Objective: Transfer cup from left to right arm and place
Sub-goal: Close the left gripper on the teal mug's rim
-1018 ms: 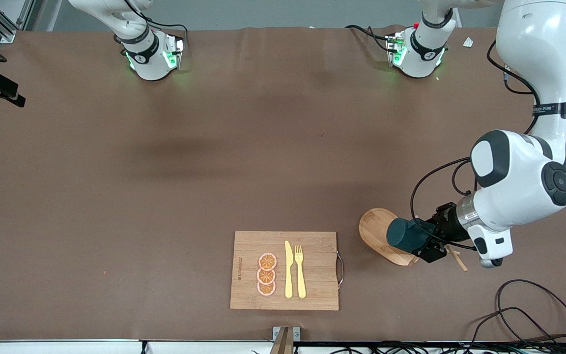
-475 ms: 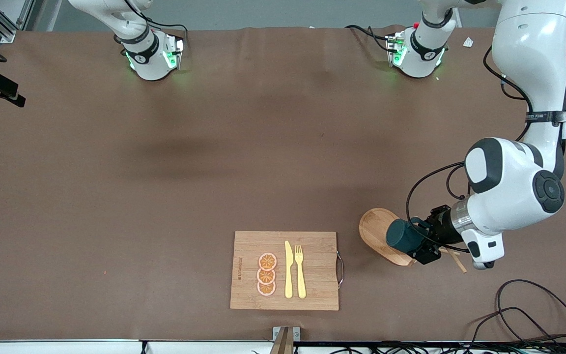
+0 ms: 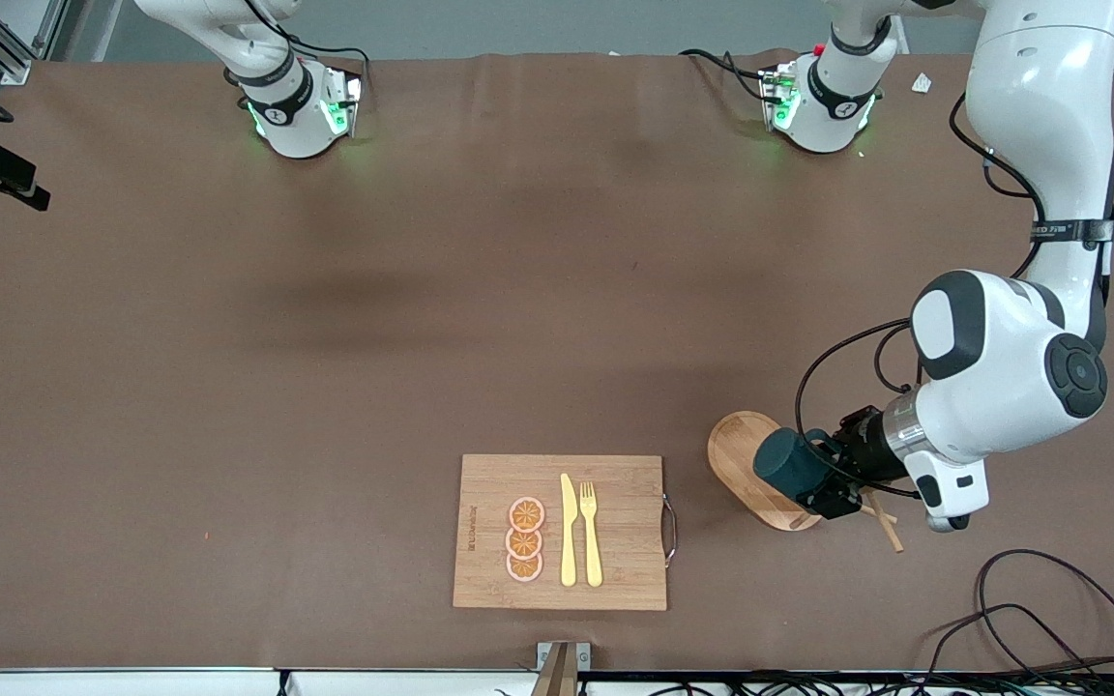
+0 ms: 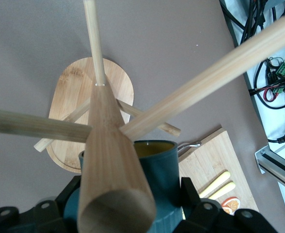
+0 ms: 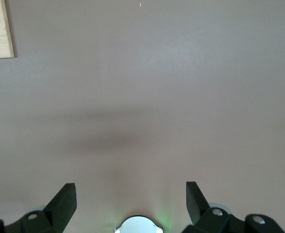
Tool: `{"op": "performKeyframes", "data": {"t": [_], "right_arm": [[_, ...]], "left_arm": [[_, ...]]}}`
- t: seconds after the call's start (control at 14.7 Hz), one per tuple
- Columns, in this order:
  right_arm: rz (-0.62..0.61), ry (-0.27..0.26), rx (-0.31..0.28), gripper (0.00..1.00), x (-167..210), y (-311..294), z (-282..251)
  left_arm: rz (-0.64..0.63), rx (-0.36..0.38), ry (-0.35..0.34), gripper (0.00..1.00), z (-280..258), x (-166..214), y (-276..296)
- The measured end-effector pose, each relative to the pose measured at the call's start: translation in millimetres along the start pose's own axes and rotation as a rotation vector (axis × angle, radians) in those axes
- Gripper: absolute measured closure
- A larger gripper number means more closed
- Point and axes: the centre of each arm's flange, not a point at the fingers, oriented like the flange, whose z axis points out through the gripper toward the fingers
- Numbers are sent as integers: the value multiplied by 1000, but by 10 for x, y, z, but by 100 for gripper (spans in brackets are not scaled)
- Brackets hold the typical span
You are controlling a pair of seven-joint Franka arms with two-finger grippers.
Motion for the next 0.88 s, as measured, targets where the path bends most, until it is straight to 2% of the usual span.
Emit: {"op": "performKeyframes", "data": {"t": [0.27, 0.61, 0.88], "right_arm": [[0, 0, 0, 0, 0, 0, 0], [0, -1, 0, 0, -1, 1, 1], [0, -1, 0, 0, -1, 2, 1]], "left_arm": [[-5, -26, -18, 15, -106, -208, 129], [-40, -20, -43, 15, -479, -519, 200], [-33, -34, -64, 15, -787, -1036, 314]]}}
